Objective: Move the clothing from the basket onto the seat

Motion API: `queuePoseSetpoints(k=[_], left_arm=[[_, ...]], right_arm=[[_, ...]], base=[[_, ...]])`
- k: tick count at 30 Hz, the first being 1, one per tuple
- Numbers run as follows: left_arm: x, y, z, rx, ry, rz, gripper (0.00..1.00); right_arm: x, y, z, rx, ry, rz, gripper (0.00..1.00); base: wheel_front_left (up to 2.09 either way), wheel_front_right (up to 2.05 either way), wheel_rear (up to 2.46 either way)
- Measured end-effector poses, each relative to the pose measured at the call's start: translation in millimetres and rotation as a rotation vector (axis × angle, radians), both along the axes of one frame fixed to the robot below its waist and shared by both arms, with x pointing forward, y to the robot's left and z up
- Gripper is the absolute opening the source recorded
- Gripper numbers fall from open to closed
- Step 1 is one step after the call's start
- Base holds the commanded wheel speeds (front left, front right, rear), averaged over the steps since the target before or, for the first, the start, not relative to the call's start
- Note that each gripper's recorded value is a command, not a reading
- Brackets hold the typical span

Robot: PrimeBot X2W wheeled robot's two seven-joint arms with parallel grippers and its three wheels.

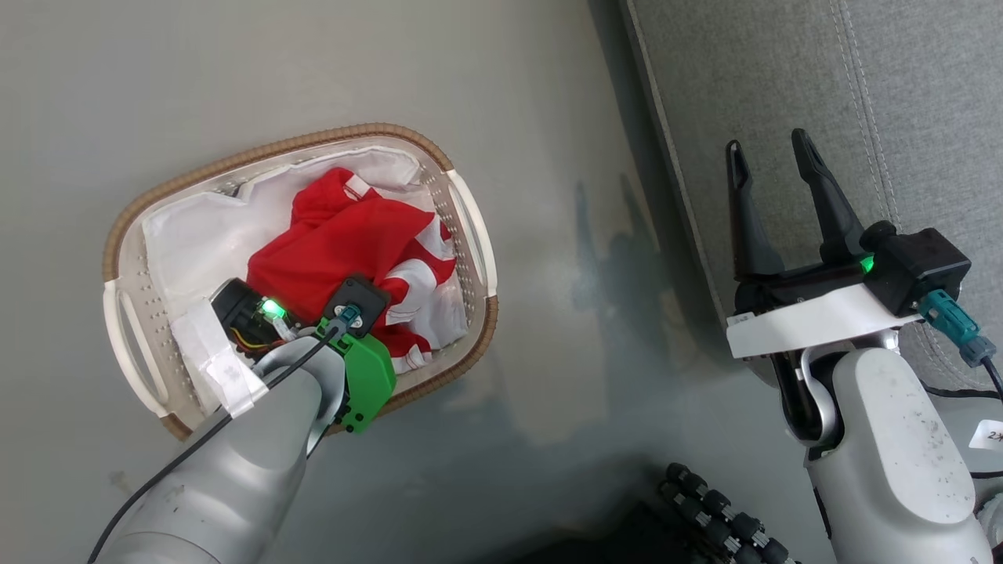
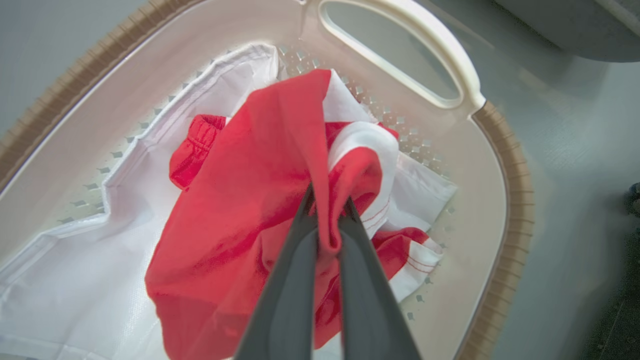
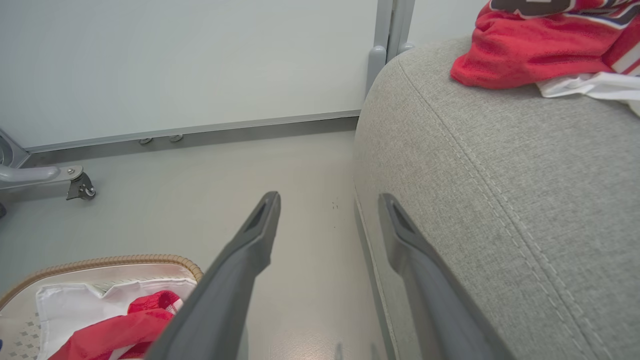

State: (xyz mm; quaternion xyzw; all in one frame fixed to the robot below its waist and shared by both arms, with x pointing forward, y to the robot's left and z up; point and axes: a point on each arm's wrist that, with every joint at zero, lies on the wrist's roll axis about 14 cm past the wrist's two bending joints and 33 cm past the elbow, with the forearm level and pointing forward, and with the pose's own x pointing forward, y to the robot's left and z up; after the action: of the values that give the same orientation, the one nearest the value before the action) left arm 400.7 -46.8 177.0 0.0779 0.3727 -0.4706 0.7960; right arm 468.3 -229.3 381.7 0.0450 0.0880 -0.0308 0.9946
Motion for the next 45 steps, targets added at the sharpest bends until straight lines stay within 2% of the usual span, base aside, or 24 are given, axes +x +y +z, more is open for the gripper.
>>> queuePoseSetpoints(k=[10, 20, 25, 29, 39, 45], left_arm=[[11.5, -18.2, 69.8, -0.128, -0.098, 0.056, 0.0], [35.7, -18.9, 178.1, -0.247, -0.319, 0.072, 0.0], [48.4, -15.1, 248.1, -0.301, -0.46, 0.073, 0.0], [60.3, -8.8, 316.6, -0.349, -0.581, 0.083, 0.0], [55.3, 8.3, 464.1, -0.435, -0.822, 0.103, 0.0], [48.7, 18.9, 522.5, -0.464, -0.939, 0.117, 0.0]], right_arm=[[-10.7, 0.4, 15.5, -0.023, -0.011, -0.001, 1.0], [-35.1, 14.2, 41.6, -0.019, -0.043, 0.025, 1.0], [-49.4, 26.5, 60.0, -0.008, -0.08, 0.053, 1.0], [-57.2, 41.1, 77.2, -0.003, -0.121, 0.093, 1.0], [-68.0, 92.2, 128.6, -0.004, -0.259, 0.245, 1.0], [-65.1, 126.6, 168.8, -0.023, -0.368, 0.35, 1.0]], base=[[0.0, 0.0, 0.0], [0.0, 0.0, 0.0], [0.0, 0.0, 0.0], [0.0, 0.0, 0.0], [0.0, 0.0, 0.0], [0.0, 0.0, 0.0]])
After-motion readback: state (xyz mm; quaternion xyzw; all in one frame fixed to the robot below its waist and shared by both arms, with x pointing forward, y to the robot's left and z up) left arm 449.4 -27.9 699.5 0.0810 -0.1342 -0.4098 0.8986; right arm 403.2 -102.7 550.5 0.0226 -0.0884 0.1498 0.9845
